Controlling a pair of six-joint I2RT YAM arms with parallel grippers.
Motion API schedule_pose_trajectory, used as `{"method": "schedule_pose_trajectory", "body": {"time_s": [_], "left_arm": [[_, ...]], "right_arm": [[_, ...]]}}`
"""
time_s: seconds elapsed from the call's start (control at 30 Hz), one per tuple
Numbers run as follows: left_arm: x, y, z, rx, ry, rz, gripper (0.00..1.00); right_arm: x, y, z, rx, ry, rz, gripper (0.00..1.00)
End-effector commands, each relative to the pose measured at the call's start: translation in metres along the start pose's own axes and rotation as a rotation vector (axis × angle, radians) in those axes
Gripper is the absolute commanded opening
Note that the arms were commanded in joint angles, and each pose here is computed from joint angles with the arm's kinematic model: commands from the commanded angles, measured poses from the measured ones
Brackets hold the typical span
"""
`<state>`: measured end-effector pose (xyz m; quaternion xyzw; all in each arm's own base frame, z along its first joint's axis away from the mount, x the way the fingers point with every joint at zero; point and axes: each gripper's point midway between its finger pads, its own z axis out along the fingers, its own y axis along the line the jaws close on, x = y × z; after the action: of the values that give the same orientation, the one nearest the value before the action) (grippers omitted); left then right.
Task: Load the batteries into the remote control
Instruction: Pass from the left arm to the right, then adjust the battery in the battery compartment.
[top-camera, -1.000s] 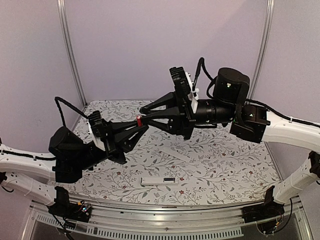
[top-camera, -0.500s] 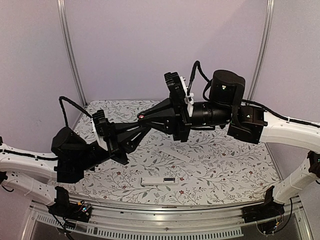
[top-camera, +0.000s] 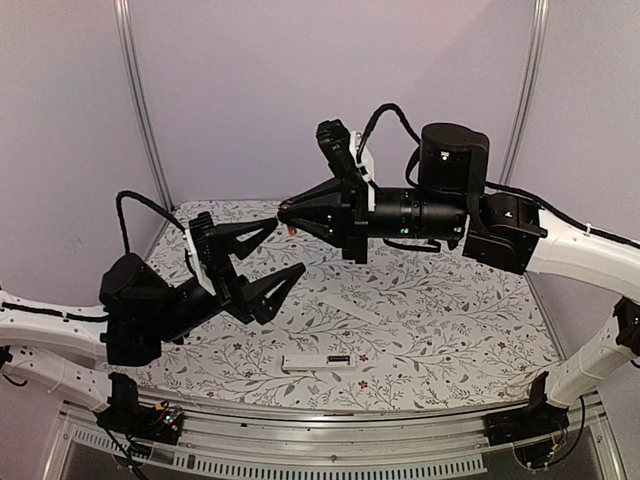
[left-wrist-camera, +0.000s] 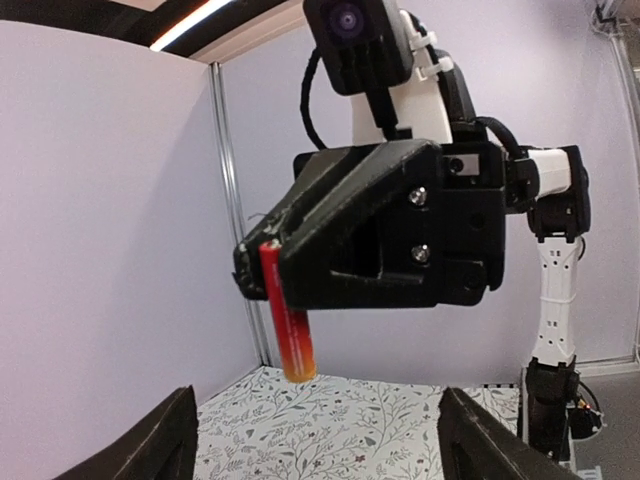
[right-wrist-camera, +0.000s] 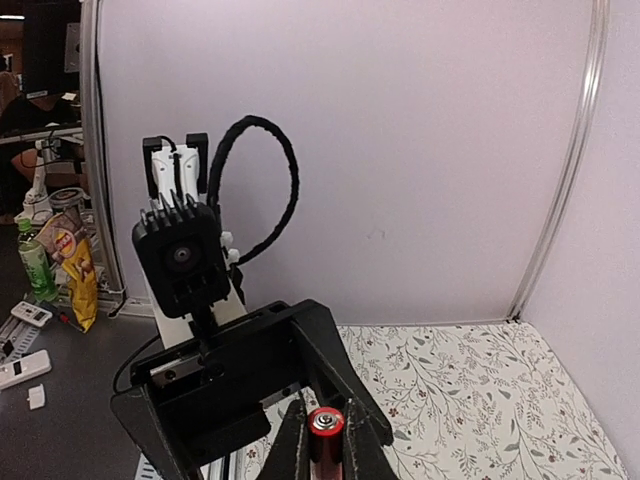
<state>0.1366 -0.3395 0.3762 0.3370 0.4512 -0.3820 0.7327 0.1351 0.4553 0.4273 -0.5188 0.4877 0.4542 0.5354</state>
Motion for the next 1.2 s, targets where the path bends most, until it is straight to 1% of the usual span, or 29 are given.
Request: {"method": "schedule_pose_trajectory", "body": {"time_s": [0.0, 0.1, 0.17, 0.27, 0.33, 0.37, 0.4, 0.43, 0.5, 0.57, 0.7, 0.93, 1.17], "left_arm": [[0.023, 0.033, -0.022, -0.171, 0.126, -0.022, 0.84], [0.044, 0.050, -0.044, -0.273, 0.211, -0.099, 0.84], [0.056, 0.063, -0.060, -0.364, 0.252, -0.162, 0.84], [0.080, 0.086, -0.090, -0.535, 0.333, -0.226, 0.84], [0.098, 0.099, -0.112, -0.658, 0.395, -0.273, 0.84], [0.112, 0.103, -0.126, -0.715, 0.448, -0.291, 0.84], [0.117, 0.107, -0.135, -0.762, 0.454, -0.331, 0.84], [0.127, 0.108, -0.146, -0.795, 0.485, -0.355, 0.84], [0.143, 0.107, -0.162, -0.836, 0.527, -0.394, 0.83], [0.153, 0.108, -0.174, -0.877, 0.542, -0.431, 0.83], [0.163, 0.112, -0.190, -0.948, 0.558, -0.459, 0.83], [0.167, 0.115, -0.195, -0.977, 0.564, -0.429, 0.83], [0.171, 0.120, -0.196, -1.001, 0.579, -0.393, 0.83]], "right_arm": [[0.041, -0.045, -0.007, 0.229, 0.187, 0.091, 0.00], [0.065, -0.060, -0.013, 0.285, 0.261, 0.154, 0.00], [0.084, -0.062, -0.012, 0.287, 0.307, 0.183, 0.00], [0.115, -0.056, -0.006, 0.245, 0.372, 0.207, 0.00], [0.144, -0.051, -0.003, 0.201, 0.427, 0.232, 0.00], [0.158, -0.050, -0.003, 0.187, 0.451, 0.250, 0.00], [0.173, -0.047, -0.002, 0.165, 0.479, 0.276, 0.00], [0.185, -0.043, -0.002, 0.141, 0.501, 0.296, 0.00], [0.213, -0.030, 0.000, 0.079, 0.550, 0.329, 0.00], [0.240, -0.019, 0.001, 0.028, 0.596, 0.360, 0.00], [0.276, -0.011, -0.005, 0.016, 0.659, 0.377, 0.00], [0.316, 0.001, -0.018, 0.001, 0.761, 0.363, 0.00], [0.340, 0.000, -0.016, -0.025, 0.837, 0.309, 0.00]]}}
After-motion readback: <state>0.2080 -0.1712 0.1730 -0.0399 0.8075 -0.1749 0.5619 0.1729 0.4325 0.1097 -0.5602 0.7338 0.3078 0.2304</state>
